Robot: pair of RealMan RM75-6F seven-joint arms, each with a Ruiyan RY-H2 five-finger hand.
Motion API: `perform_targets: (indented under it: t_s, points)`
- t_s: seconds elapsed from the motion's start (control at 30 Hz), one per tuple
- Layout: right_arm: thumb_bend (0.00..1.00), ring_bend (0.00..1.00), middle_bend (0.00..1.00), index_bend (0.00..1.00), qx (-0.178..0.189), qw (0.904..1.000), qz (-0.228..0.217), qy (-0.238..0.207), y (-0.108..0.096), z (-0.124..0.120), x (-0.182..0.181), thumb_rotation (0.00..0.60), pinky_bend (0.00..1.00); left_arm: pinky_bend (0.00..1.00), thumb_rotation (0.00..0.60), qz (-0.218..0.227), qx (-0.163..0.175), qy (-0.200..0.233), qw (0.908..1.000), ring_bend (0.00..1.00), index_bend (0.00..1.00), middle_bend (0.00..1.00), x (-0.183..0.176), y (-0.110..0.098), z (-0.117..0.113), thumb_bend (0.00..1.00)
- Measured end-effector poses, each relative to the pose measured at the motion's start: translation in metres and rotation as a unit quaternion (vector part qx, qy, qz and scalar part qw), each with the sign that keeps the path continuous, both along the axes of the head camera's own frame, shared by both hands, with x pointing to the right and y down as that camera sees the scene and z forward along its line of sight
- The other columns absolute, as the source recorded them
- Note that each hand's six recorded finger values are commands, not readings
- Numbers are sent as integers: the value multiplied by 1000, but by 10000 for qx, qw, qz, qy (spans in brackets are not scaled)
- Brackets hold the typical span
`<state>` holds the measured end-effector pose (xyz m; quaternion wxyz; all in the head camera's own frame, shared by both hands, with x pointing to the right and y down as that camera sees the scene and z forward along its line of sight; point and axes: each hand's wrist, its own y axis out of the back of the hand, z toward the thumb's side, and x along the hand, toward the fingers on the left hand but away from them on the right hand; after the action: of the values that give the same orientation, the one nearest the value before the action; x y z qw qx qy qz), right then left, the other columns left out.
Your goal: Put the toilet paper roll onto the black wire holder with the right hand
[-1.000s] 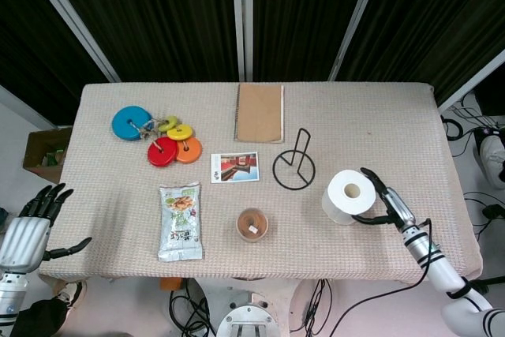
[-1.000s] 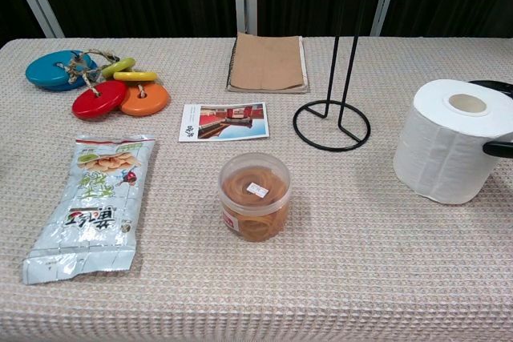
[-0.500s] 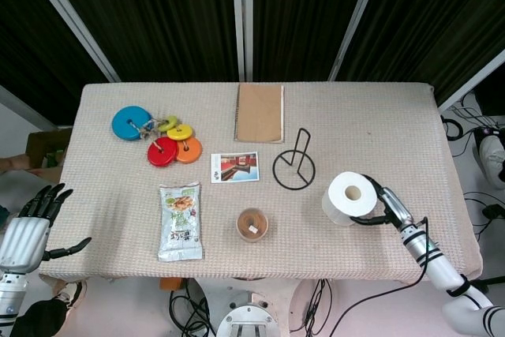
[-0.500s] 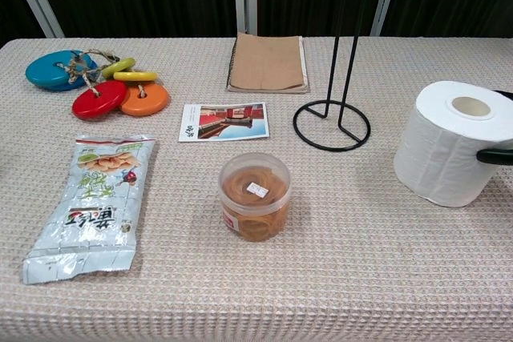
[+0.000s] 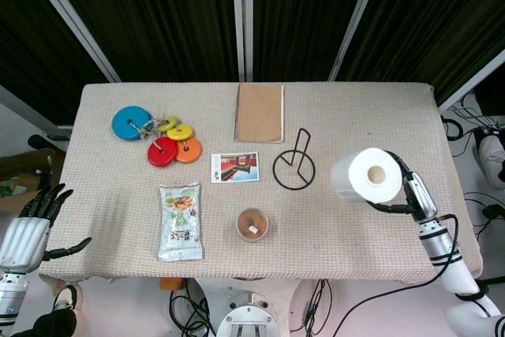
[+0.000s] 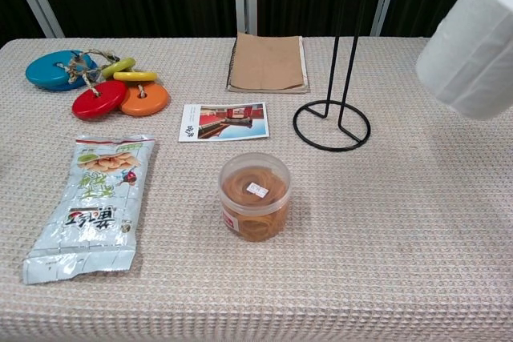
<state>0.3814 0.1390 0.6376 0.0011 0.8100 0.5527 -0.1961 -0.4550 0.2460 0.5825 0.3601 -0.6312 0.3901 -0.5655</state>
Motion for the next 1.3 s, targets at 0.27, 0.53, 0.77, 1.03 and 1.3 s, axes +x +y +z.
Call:
perform_targets:
  t_s: [0.27,0.53,0.77,1.03,1.3]
  points:
    - [256,322,457,617,877,9946,72,-545,-37,-63,-29,600,331,197,258,28,-3,21,10000,43,107,47,1,0,0,100]
    - [245,319,430,598,921,9939,-74,-602,-79,-81,-67,600,322,197,257,38,-16,49,10000,43,107,47,1,-1,3,101]
    - [239,316,425,591,458,9972,-287,-513,-101,-72,-101,600,318,197,258,49,-22,49,10000,43,107,47,1,-1,4,101]
    - [237,311,418,582,158,9973,-399,-596,-108,-67,-125,600,315,197,260,44,-11,37,10000,43,107,47,-1,-1,2,100]
    - [238,307,413,571,-136,9977,-387,-532,-111,-54,-132,600,315,196,261,50,-23,56,10000,42,107,47,-1,-1,3,101]
